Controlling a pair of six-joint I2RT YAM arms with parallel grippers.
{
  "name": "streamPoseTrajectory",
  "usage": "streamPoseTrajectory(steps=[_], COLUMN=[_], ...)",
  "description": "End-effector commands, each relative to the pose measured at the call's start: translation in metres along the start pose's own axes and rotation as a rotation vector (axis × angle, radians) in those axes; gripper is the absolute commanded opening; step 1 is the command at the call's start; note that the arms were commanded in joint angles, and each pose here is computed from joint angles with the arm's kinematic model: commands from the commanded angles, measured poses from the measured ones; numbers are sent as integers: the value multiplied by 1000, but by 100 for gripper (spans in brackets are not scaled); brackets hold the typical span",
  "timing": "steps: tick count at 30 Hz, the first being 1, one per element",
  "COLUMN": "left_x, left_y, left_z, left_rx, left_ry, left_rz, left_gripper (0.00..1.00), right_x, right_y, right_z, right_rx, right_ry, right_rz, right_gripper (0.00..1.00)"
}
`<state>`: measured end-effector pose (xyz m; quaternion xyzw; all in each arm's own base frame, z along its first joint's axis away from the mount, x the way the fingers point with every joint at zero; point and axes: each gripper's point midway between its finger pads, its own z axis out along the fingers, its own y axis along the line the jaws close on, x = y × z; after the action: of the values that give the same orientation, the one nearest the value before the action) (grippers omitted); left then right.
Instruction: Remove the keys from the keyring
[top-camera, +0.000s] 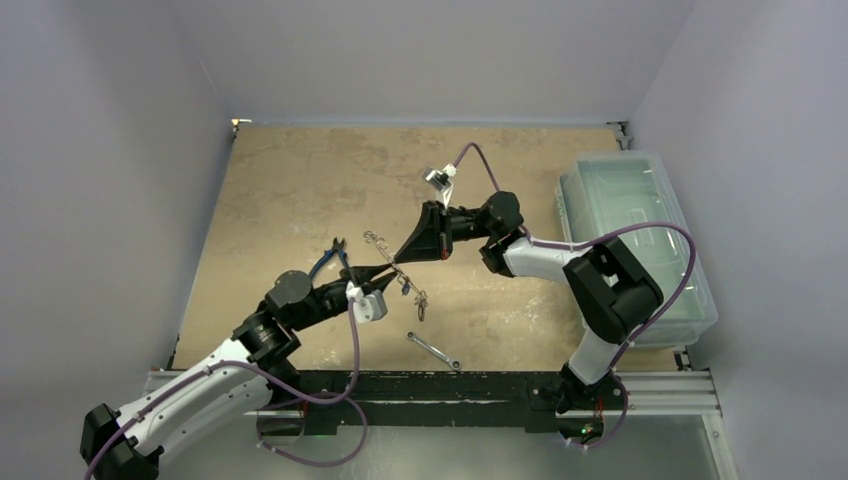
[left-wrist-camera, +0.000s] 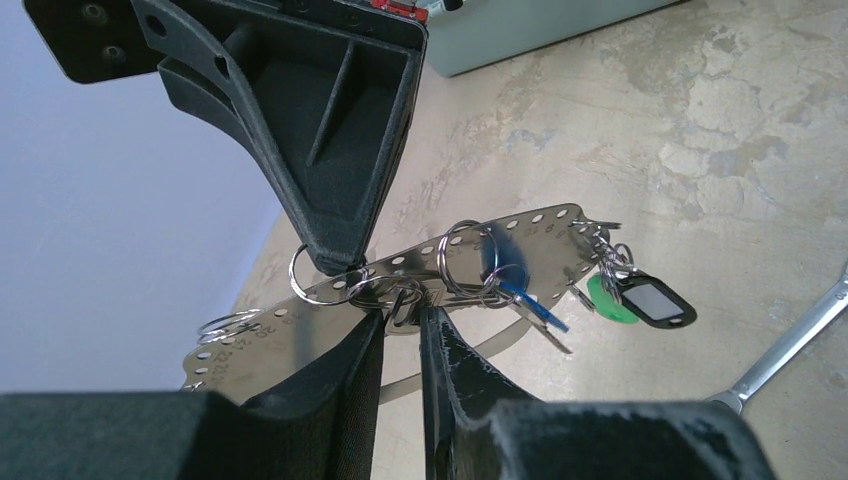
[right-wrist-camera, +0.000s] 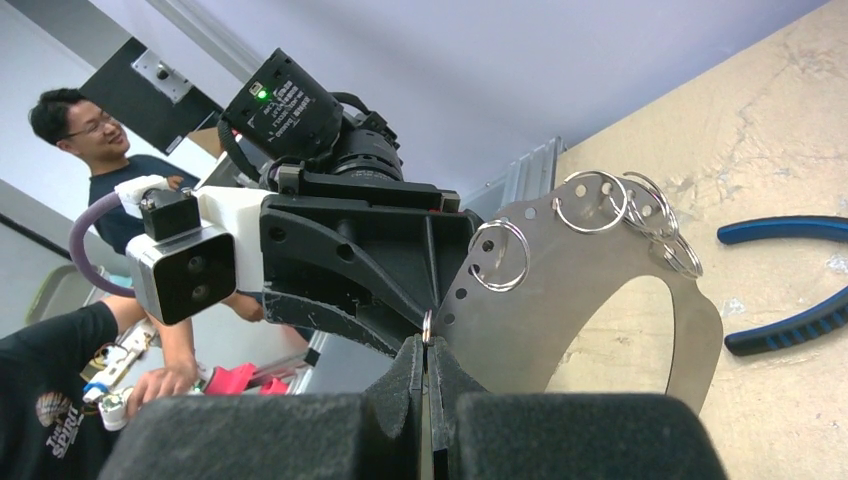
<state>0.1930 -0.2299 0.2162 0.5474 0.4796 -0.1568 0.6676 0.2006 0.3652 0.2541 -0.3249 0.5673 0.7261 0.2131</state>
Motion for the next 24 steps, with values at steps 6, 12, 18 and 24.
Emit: streamPoseTrajectory(steps=[6,12,18,24], left_x=[-24,-21,-23,-28], left_y=[14,15,17,18], left_z=[-2,-4,-5,-5], left_rx=[-34,-48,-58,-62], left_ry=[-65,-53,-60,-70], left_rz=[-10,-10,-12,-41], left_gripper=[20,28,33,29], right_x=[-7,-7,-7,-8], right_y=[11,13,13,10], right_z=[2,2,2,2], right_rx=[-30,-39,-37,-26], right_ry=[-21,-26,-30,-40], right_rz=[-57,-52,-50,-48], right_gripper=[0,0,0,0])
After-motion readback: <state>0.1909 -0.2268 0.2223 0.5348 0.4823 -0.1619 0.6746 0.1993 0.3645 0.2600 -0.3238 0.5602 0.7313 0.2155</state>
